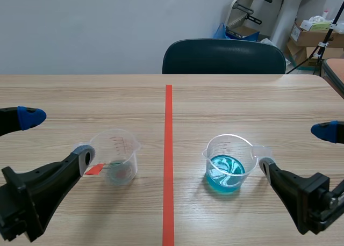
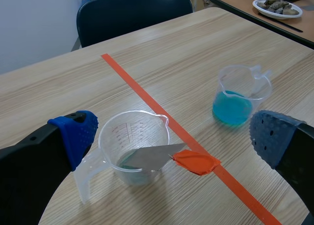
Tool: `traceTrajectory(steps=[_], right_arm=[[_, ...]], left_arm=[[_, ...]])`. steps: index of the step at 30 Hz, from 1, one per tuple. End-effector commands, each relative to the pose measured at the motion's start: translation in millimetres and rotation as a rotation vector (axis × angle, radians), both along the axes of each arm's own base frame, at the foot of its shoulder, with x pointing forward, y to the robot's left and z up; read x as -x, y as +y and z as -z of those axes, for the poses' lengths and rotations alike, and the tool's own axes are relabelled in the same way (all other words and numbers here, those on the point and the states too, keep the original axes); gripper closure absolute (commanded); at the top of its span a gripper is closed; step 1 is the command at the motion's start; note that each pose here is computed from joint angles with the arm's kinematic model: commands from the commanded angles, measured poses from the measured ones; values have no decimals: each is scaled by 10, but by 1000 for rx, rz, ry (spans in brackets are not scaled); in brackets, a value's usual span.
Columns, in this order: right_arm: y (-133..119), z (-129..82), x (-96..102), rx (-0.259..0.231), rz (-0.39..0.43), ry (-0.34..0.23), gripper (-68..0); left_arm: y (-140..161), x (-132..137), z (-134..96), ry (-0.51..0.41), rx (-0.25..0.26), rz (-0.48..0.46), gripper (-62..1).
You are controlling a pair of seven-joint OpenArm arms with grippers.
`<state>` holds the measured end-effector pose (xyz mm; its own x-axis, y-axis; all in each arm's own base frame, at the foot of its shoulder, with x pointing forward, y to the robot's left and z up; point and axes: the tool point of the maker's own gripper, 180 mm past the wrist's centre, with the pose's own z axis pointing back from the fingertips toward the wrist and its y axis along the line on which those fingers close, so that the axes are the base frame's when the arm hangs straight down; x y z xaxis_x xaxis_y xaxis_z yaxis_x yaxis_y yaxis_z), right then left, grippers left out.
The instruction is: Do the redox reaction experiment
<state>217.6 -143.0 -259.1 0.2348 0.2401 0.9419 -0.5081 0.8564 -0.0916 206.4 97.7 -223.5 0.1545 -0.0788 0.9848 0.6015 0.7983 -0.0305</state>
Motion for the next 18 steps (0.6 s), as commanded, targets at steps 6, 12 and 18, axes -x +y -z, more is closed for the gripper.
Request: traceTrajectory(steps=[6, 12, 18], right_arm=[[12, -115, -56, -3, -11, -43, -671], [12, -115, -56, -3, -11, -43, -671], [12, -116, -56, -3, -11, -43, -671]], left_arm=[[-7, -19, -96, -29, 16, -13, -623], [38, 15, -47, -7, 9, -32, -623], [212, 186, 84, 65, -21, -74, -623]])
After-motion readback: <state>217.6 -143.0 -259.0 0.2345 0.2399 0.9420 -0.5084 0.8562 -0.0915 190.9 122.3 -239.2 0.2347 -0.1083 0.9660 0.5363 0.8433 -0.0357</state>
